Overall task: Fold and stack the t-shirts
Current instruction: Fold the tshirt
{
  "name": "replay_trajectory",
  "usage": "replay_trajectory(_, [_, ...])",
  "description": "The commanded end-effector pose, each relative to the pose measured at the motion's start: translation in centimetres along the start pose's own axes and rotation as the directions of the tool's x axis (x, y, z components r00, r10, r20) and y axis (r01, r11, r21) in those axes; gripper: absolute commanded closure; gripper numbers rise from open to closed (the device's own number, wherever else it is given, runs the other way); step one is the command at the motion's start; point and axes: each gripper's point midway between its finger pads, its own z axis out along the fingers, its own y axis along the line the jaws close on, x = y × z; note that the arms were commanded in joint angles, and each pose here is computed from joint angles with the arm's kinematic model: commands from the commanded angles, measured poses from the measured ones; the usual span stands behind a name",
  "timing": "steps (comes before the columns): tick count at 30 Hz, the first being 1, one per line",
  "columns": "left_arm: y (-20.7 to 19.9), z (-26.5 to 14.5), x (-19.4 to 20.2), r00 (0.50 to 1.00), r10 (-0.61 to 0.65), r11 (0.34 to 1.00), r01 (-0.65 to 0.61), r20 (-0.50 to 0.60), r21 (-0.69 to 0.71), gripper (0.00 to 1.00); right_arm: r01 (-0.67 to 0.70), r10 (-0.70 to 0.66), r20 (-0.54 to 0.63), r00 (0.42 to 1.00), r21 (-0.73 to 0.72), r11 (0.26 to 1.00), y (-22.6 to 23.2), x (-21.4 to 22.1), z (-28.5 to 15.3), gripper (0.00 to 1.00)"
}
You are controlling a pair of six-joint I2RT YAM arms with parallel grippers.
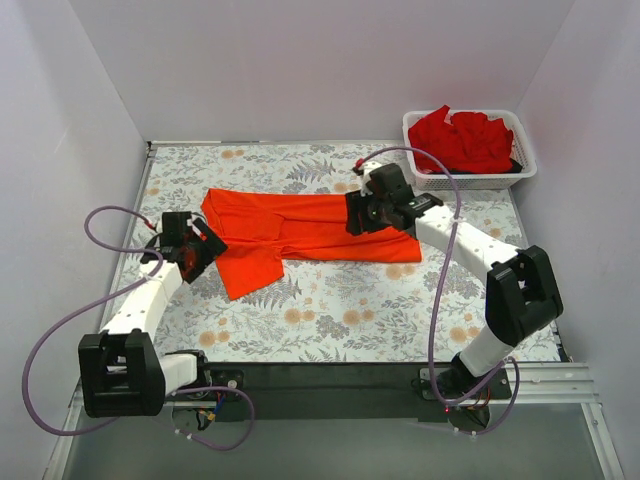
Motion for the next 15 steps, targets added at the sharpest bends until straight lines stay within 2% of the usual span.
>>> replay_trajectory(1, [0.3, -0.3, 4.9, 0.992, 0.032, 0.999, -0.03, -0.119, 0.016, 0.23, 0.133, -0.131, 0.027, 0.991, -0.119, 0.984, 4.6, 0.7, 0.5, 0.39])
replay_trajectory(4, [1.5, 0.0, 7.1, 0.985, 0.033, 0.999, -0.035, -0.168, -0.009, 0.23, 0.186, -0.186, 0.021, 0.982, -0.184, 0.965, 7.9, 1.7, 1.2, 0.39])
replay_trajectory(7, [2.4, 0.3, 8.2, 0.982, 0.032, 0.999, -0.038, -0.188, -0.032, 0.23, 0.208, -0.212, 0.0, 0.977, -0.19, 0.959, 9.0, 2.8, 1.9, 0.39])
replay_trajectory(11, [2.7, 0.6, 8.4, 0.981, 0.032, 0.998, -0.041, -0.192, -0.045, 0.23, 0.213, -0.214, -0.005, 0.977, -0.065, 0.975, 6.5, 3.2, 2.2, 0.4])
replay_trajectory(15, [2.8, 1.1, 9.2, 0.975, 0.032, 0.998, -0.042, -0.221, -0.043, 0.23, 0.2, -0.201, -0.02, 0.979, -0.025, 0.979, 4.4, 3.7, 1.9, 0.41])
